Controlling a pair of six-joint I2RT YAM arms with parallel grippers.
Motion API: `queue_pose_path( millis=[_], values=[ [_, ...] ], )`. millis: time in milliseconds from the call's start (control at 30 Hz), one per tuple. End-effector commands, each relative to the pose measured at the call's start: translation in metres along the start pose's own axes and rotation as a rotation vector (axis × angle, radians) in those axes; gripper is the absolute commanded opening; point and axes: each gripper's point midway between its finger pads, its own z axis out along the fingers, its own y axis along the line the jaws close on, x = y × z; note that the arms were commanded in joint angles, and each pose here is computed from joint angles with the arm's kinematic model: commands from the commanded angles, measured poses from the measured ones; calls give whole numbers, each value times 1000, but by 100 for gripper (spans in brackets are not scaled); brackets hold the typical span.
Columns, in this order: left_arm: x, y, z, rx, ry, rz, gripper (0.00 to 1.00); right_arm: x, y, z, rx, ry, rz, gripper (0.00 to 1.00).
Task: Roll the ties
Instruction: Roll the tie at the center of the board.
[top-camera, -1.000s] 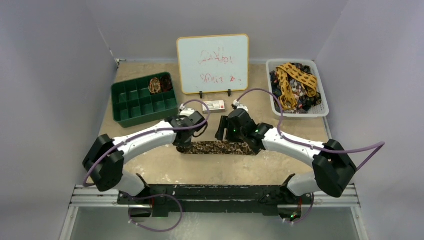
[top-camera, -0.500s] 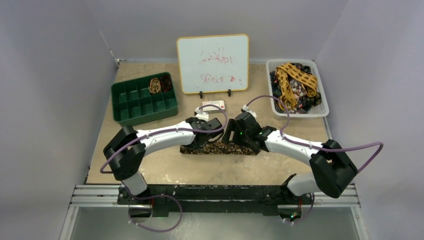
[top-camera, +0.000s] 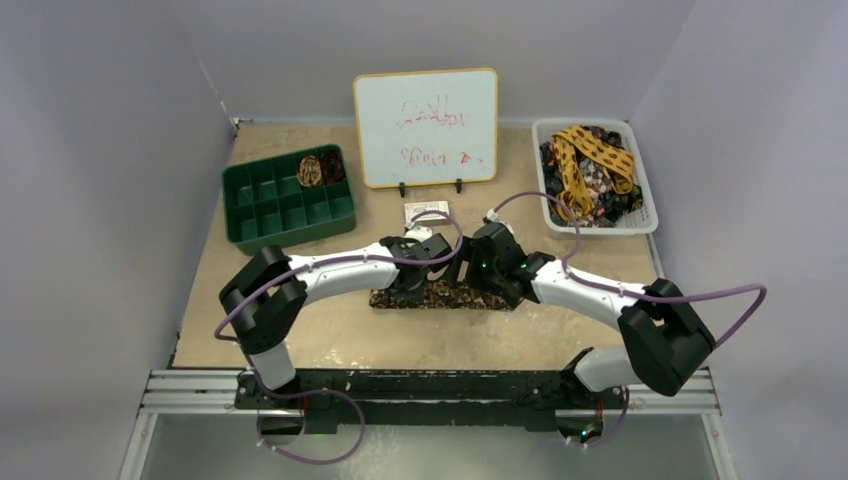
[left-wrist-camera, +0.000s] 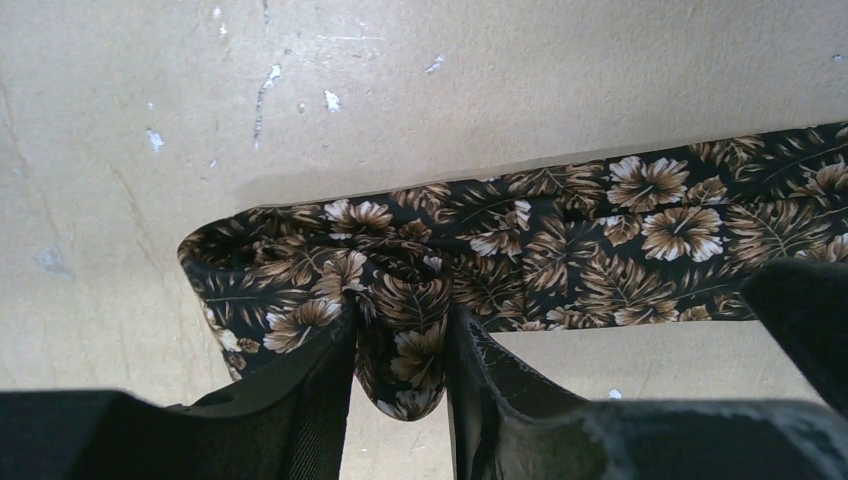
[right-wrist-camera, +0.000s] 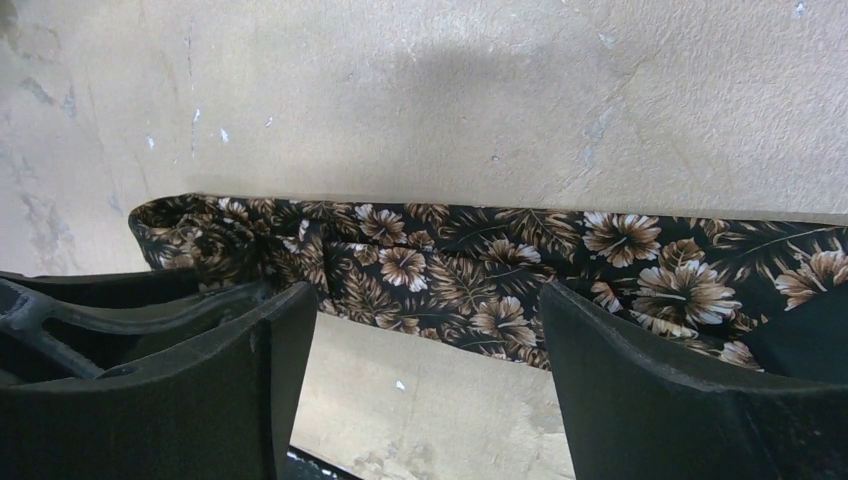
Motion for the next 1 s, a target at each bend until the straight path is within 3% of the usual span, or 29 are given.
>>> queue_pose_path(
  millis=[0, 167, 333, 533, 700, 967],
  values=[
    [-7, -13, -2, 54, -15, -6, 36, 0, 3, 1, -21, 10, 1, 85],
    [-13, -12, -8, 55, -30, -2, 43, 3, 13, 2, -70, 35, -3, 86],
    [-35, -7, -42, 126, -115, -53, 52, 9, 44, -1, -237, 93, -12, 86],
    [-48, 35, -71, 231, -190, -185, 56, 9, 85, -1, -438, 135, -18, 80],
    [-37, 82, -62, 260, -180, -311, 57, 27, 111, 10, -528, 207, -23, 76],
    [-23, 107, -37, 394, -113, -466, 58, 45, 118, 29, -494, 263, -32, 69]
  ],
)
